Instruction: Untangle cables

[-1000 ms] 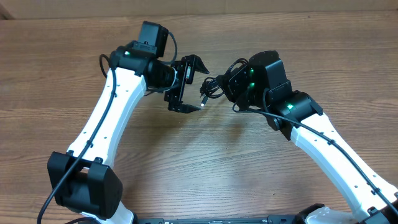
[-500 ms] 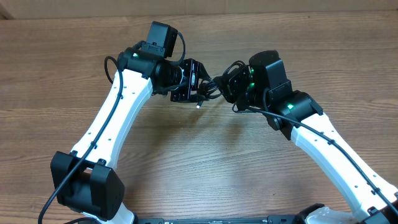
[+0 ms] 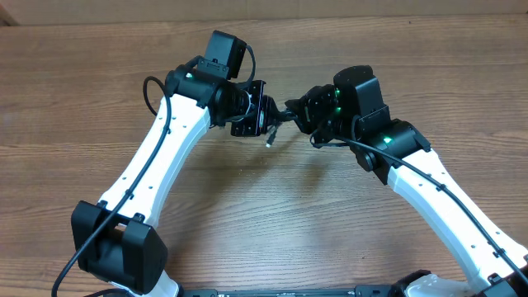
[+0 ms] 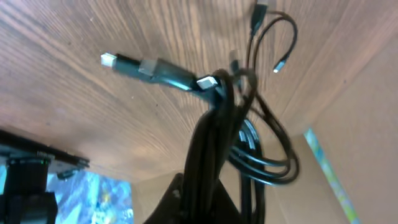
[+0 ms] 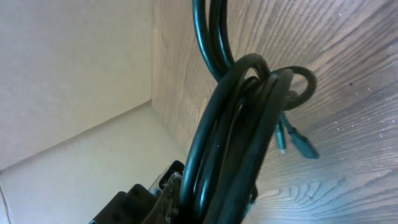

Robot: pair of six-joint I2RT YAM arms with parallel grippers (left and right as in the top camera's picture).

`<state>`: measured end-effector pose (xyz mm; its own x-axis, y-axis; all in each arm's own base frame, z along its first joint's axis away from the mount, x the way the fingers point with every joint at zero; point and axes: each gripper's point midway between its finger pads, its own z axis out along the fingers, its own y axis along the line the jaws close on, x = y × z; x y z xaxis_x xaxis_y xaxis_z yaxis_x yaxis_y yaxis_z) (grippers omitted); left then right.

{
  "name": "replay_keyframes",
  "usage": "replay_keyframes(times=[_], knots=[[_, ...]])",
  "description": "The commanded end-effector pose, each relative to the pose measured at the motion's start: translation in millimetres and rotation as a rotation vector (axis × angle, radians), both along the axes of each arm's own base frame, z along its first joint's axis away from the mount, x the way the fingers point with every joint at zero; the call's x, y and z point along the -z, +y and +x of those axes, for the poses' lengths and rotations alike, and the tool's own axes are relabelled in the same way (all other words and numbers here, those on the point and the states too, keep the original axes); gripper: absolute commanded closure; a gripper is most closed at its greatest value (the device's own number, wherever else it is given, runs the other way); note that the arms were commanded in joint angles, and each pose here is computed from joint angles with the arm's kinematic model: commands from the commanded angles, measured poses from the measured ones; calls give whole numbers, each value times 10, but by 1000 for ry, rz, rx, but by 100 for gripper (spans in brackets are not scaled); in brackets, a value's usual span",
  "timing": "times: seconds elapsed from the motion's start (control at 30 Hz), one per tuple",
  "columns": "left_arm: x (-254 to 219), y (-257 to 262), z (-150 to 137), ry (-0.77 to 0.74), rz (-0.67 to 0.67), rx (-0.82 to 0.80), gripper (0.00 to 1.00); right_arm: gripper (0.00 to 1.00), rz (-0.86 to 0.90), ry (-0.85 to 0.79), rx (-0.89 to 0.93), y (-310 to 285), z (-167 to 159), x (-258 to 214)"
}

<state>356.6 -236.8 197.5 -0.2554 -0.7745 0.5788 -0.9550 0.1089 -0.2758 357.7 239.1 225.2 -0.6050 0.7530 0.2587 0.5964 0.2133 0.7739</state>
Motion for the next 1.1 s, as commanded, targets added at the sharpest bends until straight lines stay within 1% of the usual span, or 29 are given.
replay_keyframes(times=[0.0, 0.03, 0.07, 0.1, 0.17, 0.2, 0.23, 0.27, 0.37, 0.47, 0.5, 0.57, 0.63, 0.67, 0.8, 0.87, 0.93, 0.97, 1.07], knots=[[46, 92, 128, -73, 76, 2, 96, 96, -9, -3, -50, 56, -84, -30], [54, 115, 143, -93, 92, 15, 96, 96, -44, -17, -56, 19, -80, 3], [65, 142, 162, -116, 112, 31, 96, 89, -71, -29, -63, -4, -78, 26], [87, 202, 199, -167, 157, 72, 96, 78, -106, -60, -92, -17, -79, 39], [112, 286, 263, -249, 228, 139, 96, 67, -148, -113, -147, -12, -84, 36], [126, 354, 314, -310, 283, 195, 96, 57, -168, -138, -182, -6, -103, 36], [132, 379, 330, -334, 306, 221, 96, 54, -175, -140, -194, -6, -119, 42], [144, 462, 384, -397, 371, 287, 96, 50, -187, -142, -217, -9, -155, 56], [131, 598, 525, -564, 508, 483, 96, 46, -240, -149, -273, -63, -270, 90], [55, 568, 637, -757, 564, 722, 96, 44, -333, -159, -300, -215, -390, 110], [4, 472, 645, -883, 560, 887, 96, 42, -390, -179, -308, -320, -453, 82], [-45, 336, 592, -1000, 511, 1037, 96, 38, -457, -207, -311, -454, -530, 24], [-119, 156, 477, -1143, 416, 1193, 96, 37, -515, -247, -315, -585, -622, -77], [-156, 94, 423, -1192, 375, 1237, 96, 37, -542, -272, -317, -648, -671, -137], [-354, -91, 184, -1376, 223, 1365, 96, 36, -626, -362, -295, -889, -851, -383], [-438, -104, 70, -1433, 190, 1412, 96, 36, -663, -400, -271, -1017, -942, -496], [-552, -45, -81, -1475, 188, 1464, 96, 35, -701, -433, -223, -1193, -1069, -623], [-655, 28, -196, -1491, 199, 1484, 96, 30, -725, -452, -183, -1324, -1164, -705], [-893, 198, -425, -1519, 230, 1496, 96, 27, -754, -477, -130, -1500, -1305, -802]])
